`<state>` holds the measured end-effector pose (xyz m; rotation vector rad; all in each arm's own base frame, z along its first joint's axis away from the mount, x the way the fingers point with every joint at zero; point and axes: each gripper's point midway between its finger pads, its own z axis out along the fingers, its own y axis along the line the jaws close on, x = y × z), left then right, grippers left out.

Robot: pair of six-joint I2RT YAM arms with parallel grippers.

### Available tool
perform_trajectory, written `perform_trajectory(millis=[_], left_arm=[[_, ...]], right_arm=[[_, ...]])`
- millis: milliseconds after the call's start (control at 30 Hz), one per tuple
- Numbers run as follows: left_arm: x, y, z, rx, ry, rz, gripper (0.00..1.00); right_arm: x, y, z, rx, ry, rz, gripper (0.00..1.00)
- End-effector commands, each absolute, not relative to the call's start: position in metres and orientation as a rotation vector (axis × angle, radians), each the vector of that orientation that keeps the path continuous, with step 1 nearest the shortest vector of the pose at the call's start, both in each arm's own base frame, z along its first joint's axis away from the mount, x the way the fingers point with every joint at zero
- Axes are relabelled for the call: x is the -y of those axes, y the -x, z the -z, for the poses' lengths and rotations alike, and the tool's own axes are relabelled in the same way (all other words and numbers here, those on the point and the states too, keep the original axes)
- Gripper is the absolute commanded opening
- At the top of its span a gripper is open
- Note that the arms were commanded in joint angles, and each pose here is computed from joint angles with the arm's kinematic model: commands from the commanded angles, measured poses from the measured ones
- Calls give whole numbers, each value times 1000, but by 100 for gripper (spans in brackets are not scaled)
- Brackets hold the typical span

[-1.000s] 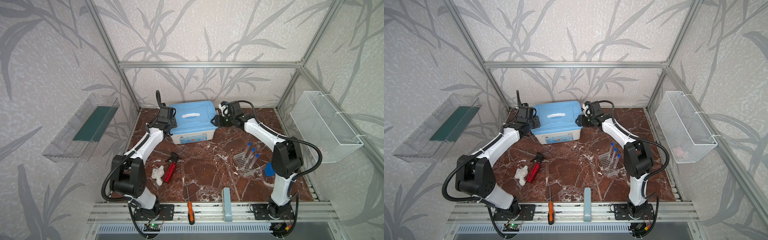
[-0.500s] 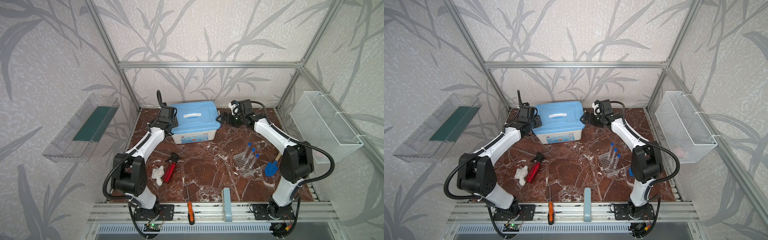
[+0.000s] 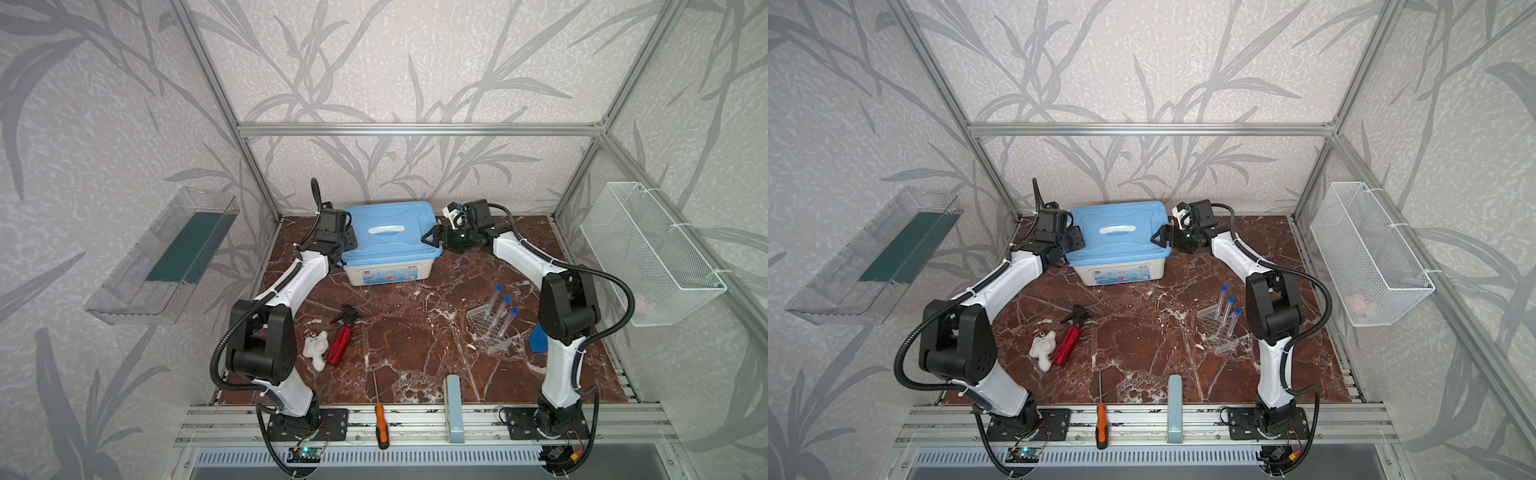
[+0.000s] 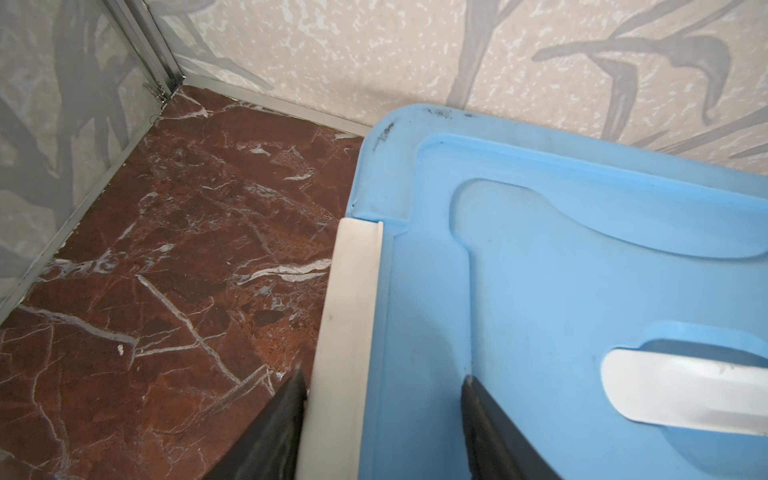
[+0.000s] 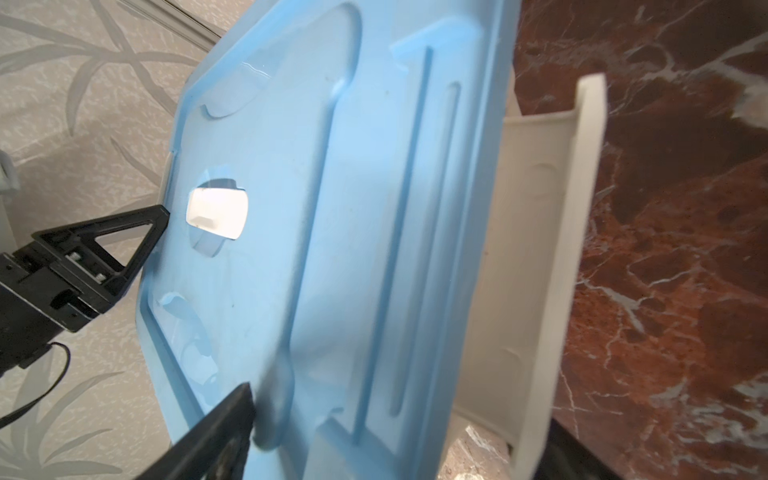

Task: Organize the chemistry lab equipment
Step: 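Press the lid down onto the bin rim with both grippers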

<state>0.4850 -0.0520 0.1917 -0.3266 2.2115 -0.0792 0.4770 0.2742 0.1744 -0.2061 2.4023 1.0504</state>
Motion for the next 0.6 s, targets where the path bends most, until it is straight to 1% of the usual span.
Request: perform_trajectory(millis=[0,67,200,267,367,400,467,567], left_arm=[[85,-479,-158,-2356,249,182,60],[88,-482,-159,-2365,241,177,60],[94,-486,-161,-2369,223,177,60],[99,-486,-159,-2373,212,186,60],[109,-485,-158,-2378,198,212,60],[111,-485,-158,-2379,207,236,60],[118,-484,-157,-2383,224,289,60],[126,-484,-158,-2378,207,285,60]], right_arm=[[-295,-459,-212,-2303,434,-946,88],[-296,-454,-212,-2302,475,-860,88],[-298,-454,-204,-2310,510,-783,87],[-304,-454,-196,-2318,534,-805,87],[-324,-448,-199,-2275,616,-947,87],[-328,-447,-200,-2269,634,-960,87],[-333,-446,-202,-2270,687,-909,87],[-337,-445,-203,-2275,766,-823,87]])
